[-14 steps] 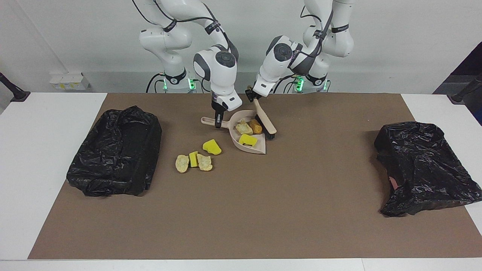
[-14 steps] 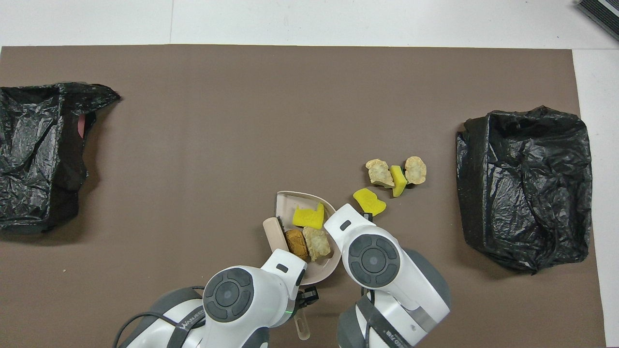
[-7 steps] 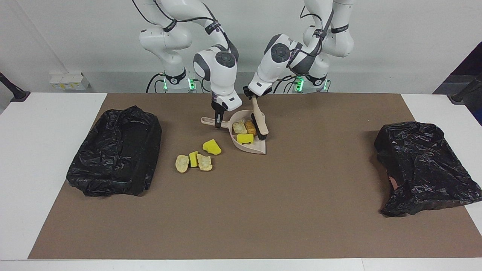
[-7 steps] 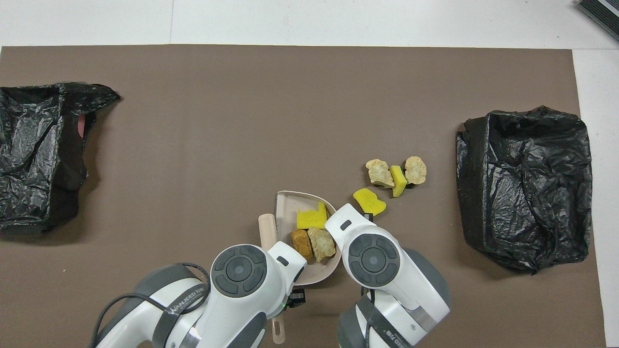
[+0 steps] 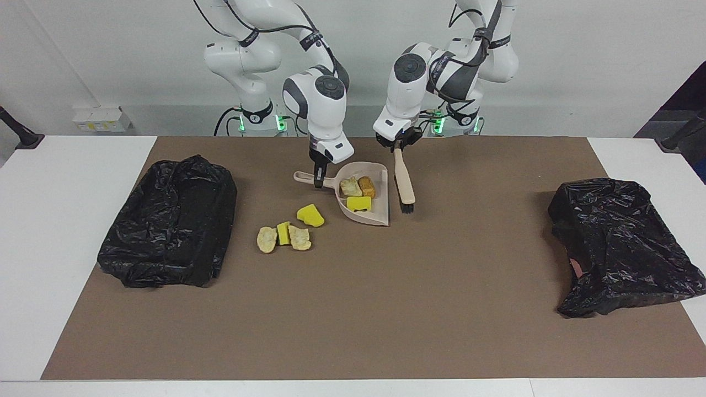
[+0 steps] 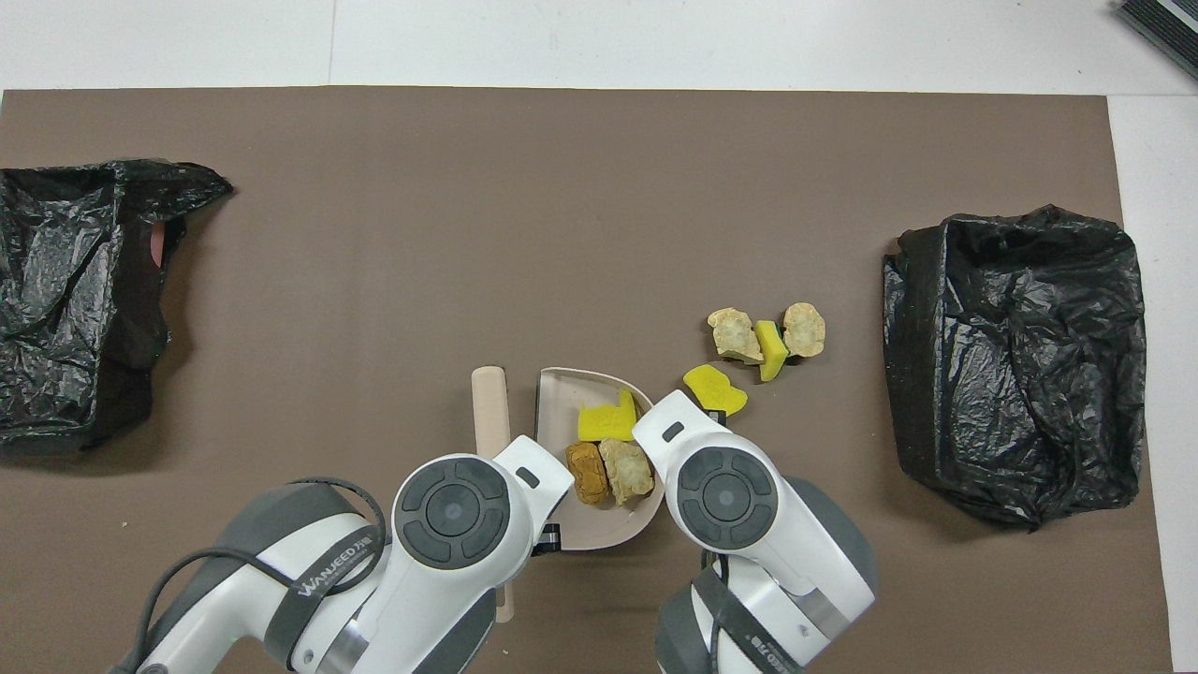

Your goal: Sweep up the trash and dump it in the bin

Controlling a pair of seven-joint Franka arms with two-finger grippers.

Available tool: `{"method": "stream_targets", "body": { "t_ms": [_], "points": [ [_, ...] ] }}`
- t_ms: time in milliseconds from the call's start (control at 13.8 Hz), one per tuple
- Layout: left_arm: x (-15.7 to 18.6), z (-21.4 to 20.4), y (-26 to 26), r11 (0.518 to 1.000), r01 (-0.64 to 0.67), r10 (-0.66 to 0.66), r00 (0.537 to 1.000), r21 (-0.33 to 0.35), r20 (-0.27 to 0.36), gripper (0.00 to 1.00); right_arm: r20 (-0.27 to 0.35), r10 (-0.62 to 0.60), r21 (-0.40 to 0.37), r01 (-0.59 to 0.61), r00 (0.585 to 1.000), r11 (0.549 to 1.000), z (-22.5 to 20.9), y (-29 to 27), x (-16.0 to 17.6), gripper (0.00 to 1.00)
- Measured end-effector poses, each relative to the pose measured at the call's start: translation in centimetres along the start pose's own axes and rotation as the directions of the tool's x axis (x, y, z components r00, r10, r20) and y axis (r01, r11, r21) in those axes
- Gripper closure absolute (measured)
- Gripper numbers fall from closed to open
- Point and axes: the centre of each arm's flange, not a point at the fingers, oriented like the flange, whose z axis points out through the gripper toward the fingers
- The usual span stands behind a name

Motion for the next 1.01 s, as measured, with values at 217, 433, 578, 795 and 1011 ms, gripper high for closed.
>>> {"method": "stream_targets", "body": {
  "t_ms": [217,433,578,795,1011],
  "points": [
    [1.0,-0.2,-1.1,1.000,0.017,-0.017,1.000,-0.006,0.001,0.73,0.003,0.042,0.004,-0.042,0.999,0.999,-2.4,2.5,-2.6,0.68],
    [0.5,0.0,-0.6,1.000,0.004,-0.004,1.000,0.000,0.000,0.73,-0.040,0.070,0.023,-0.069,0.997,0.997,-4.7,5.5,-8.4,0.68],
    [-0.8,0.4,0.5,1.000,-0.016,0.016,1.000,0.013,-0.003,0.73,-0.069,0.097,0.023,-0.096,0.993,0.995,-6.3,7.7,-13.8,0.68],
    [-4.2,2.4,2.8,0.999,-0.015,0.016,1.000,0.052,-0.011,0.73,-0.106,0.145,0.005,-0.145,0.984,0.989,-9.7,11.1,-23.0,0.68],
    [-9.3,5.3,6.1,0.998,-0.050,0.050,0.999,0.043,0.012,0.73,-0.128,0.195,-0.013,-0.199,0.972,0.980,-11.8,13.2,-32.7,0.68]
  ]
}}
